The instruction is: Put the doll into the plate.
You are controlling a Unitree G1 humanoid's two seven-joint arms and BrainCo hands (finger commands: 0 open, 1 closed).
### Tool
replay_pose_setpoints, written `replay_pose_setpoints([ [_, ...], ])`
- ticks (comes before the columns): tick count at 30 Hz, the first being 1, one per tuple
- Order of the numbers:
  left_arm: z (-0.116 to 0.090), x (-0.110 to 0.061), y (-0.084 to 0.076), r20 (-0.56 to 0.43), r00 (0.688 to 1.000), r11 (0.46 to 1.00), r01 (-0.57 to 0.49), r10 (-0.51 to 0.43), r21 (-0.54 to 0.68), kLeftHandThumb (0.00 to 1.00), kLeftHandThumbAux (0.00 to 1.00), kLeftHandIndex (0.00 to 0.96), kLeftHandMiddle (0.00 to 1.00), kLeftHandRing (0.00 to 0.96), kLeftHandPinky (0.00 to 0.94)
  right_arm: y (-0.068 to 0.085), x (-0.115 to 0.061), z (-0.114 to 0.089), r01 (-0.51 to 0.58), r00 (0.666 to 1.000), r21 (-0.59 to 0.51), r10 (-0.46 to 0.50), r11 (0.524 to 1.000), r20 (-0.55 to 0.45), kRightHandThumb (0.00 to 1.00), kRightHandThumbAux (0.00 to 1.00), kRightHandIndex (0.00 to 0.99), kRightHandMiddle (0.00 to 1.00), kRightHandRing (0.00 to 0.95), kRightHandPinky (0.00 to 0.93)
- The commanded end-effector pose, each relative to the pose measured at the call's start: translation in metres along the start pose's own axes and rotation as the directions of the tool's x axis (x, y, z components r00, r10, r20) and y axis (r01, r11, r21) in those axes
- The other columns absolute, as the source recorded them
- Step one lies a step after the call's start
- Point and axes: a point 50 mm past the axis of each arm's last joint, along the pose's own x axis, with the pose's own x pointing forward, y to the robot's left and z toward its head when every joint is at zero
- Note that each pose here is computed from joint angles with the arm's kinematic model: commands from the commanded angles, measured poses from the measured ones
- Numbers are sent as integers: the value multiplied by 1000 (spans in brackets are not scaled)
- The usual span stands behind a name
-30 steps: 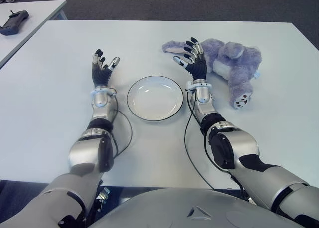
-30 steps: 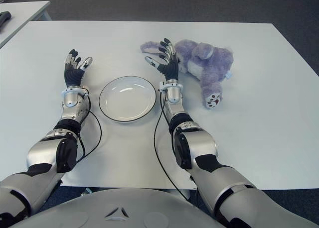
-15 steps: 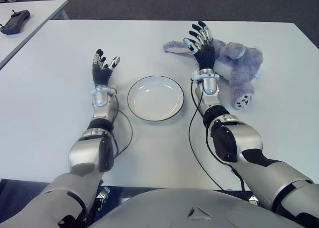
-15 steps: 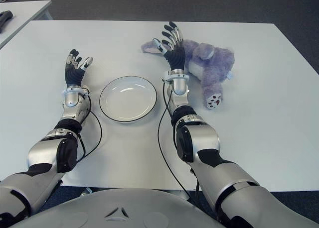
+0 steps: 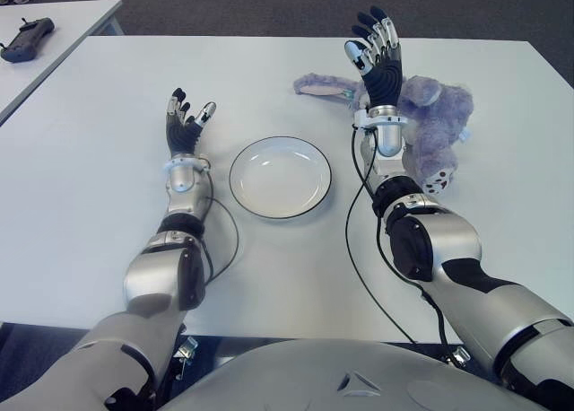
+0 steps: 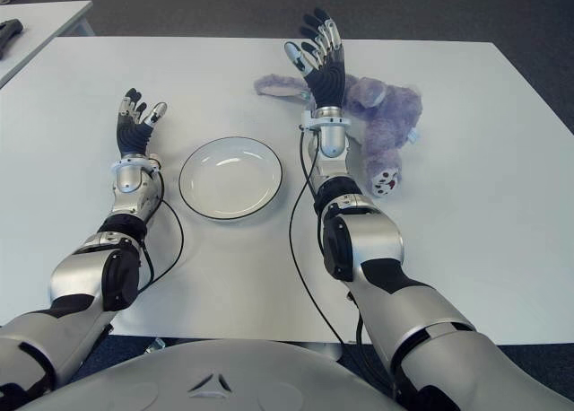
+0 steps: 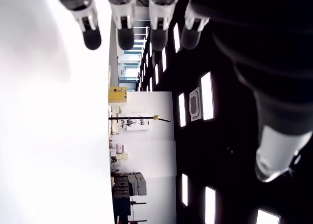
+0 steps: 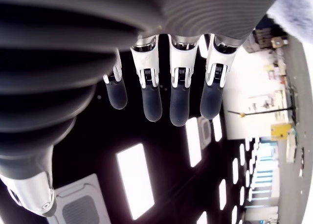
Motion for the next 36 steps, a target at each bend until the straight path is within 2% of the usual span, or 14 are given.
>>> replay_pose_setpoints([
  [1, -113, -100, -8, -485, 875, 1000, -11, -3, -26, 0, 668, 25, 11, 0, 0, 5, 23, 19, -38, 998, -49, 41, 998, 52, 159, 604, 83, 160, 164, 158],
  [4, -112, -100, -8, -485, 875, 1000, -10, -6, -29, 0, 672, 24, 10, 0, 0, 4, 27, 22, -48, 997, -67, 52, 997, 63, 165, 607, 75, 150, 155, 151],
  [8, -112, -100, -8, -487, 874, 999, -11, -6, -32, 0, 679, 26, 16, 0, 8, 2, 32, 27, -77, 993, -141, 88, 987, 78, 180, 658, 48, 109, 120, 125],
  [9, -112, -100, -8, -487, 873, 999, -12, -5, -32, 0, 679, 26, 17, 0, 8, 1, 34, 29, -84, 992, -179, 99, 980, 78, 180, 660, 46, 107, 118, 125],
  [11, -113, -100, -8, -488, 873, 999, -16, -2, -33, 0, 677, 28, 19, 0, 12, -7, 39, 31, -101, 989, -322, 129, 941, 66, 189, 697, 27, 85, 101, 125],
  [14, -113, -100, -8, -489, 872, 999, -19, 0, -34, 0, 676, 29, 19, 0, 13, -12, 41, 32, -104, 988, -406, 139, 908, 59, 194, 705, 22, 78, 95, 123],
  [17, -112, -100, -9, -485, 874, 999, -20, 0, -36, 0, 674, 32, 22, 5, 17, -20, 44, 32, -114, 987, -541, 158, 833, 36, 189, 696, 23, 69, 83, 97],
  [22, -112, -100, -10, -485, 875, 999, -22, -2, -42, 0, 679, 34, 25, 8, 13, -24, 46, 30, -129, 985, -639, 172, 758, 5, 171, 657, 29, 64, 71, 73],
  [25, -112, -100, -10, -486, 874, 999, -23, -1, -44, 0, 679, 32, 26, 8, 7, -26, 47, 30, -134, 984, -687, 178, 715, -7, 124, 596, 28, 61, 60, 50],
  [26, -112, -100, -10, -486, 874, 999, -23, -1, -44, 0, 679, 32, 26, 8, 6, -26, 47, 29, -133, 984, -692, 178, 709, -8, 120, 591, 27, 61, 59, 48],
  [28, -112, -100, -10, -486, 874, 999, -21, -2, -41, 0, 675, 29, 26, 8, 6, -28, 49, 31, -134, 982, -735, 189, 665, -9, 93, 571, 33, 63, 56, 37],
  [31, -112, -100, -10, -486, 874, 999, -18, -3, -38, 0, 671, 27, 23, 6, 6, -29, 51, 32, -136, 980, -769, 200, 624, -11, 64, 557, 38, 64, 50, 14],
  [34, -112, -100, -10, -487, 874, 999, -16, -4, -38, 0, 665, 26, 22, 6, 6, -41, 61, 38, -159, 979, -838, 191, 522, -66, 27, 539, 36, 52, 35, 0],
  [36, -112, -99, -10, -486, 874, 999, -16, -5, -38, 0, 662, 27, 23, 7, 7, -46, 64, 39, -164, 979, -864, 187, 475, -83, 11, 528, 35, 44, 27, 0],
])
